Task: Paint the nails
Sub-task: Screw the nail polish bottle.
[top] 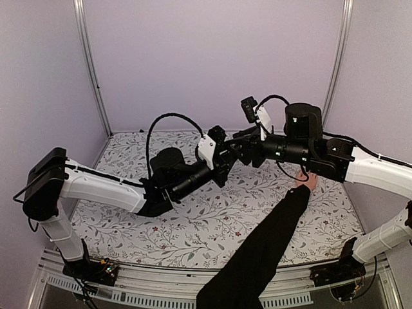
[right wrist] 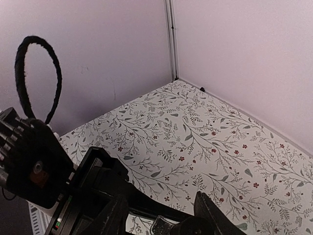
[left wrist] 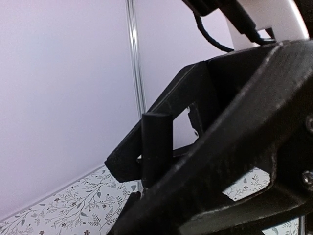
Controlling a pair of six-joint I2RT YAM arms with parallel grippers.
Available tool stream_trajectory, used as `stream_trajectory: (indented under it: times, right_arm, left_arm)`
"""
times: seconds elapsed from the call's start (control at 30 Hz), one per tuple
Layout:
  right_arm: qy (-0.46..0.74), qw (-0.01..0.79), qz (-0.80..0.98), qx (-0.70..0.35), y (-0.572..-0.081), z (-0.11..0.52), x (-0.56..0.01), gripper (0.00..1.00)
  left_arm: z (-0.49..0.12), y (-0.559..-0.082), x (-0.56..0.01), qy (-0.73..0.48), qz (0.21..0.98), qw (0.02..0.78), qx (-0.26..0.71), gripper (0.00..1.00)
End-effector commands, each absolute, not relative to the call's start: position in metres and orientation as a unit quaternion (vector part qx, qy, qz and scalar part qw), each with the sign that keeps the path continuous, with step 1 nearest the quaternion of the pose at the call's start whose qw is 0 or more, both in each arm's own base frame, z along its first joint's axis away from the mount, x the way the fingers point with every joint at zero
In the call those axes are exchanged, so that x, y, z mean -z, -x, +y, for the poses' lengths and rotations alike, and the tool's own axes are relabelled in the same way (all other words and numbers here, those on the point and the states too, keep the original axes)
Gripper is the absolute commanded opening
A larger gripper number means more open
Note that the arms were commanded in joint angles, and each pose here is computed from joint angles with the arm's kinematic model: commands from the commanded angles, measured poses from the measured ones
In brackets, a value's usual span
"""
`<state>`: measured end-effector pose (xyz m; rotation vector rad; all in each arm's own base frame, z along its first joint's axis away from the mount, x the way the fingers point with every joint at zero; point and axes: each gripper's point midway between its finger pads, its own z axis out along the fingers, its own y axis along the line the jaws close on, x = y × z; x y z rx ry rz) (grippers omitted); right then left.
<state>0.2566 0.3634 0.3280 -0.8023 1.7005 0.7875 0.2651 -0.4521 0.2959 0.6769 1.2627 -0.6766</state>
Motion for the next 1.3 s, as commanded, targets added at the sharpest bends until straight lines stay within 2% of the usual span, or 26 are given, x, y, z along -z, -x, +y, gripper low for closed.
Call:
stream_trajectory:
  times: [0.0,0.17,0.3,0.43,0.77,1.03,1.27]
  right_arm:
    - [0.371,0.499,0.697,-0.358,-0.227,0.365,-0.327,0.53]
    - [0.407,0.494,0.665,-0.385,-0.205,0.358,-0.336,0.73]
    - [0.457,0.491,0.623,-0.402,-0.179,0.352,-0.342,0.78]
    - [0.492,0.484,0.587,-0.423,-0.157,0.346,-0.353,0.79]
    - [0.572,0.448,0.505,-0.466,-0.114,0.343,-0.37,0.64]
    - [0.602,0.417,0.478,-0.485,-0.104,0.352,-0.366,0.45]
    - [0.614,0.4,0.476,-0.486,-0.103,0.359,-0.356,0.36]
  left_arm:
    - [-0.452,-0.251,-0.313,-0.327,0.537,0.692,0.356,0.0]
    - [-0.452,-0.227,-0.316,-0.384,0.492,0.65,0.433,0.0]
    - [-0.443,-0.205,-0.319,-0.429,0.446,0.606,0.5,0.0]
    - [-0.442,-0.176,-0.318,-0.484,0.397,0.562,0.541,0.0]
    - [-0.441,-0.131,-0.314,-0.552,0.322,0.466,0.612,0.0]
    - [-0.443,-0.12,-0.316,-0.56,0.305,0.44,0.632,0.0]
    - [-0.444,-0.118,-0.315,-0.563,0.301,0.431,0.638,0.0]
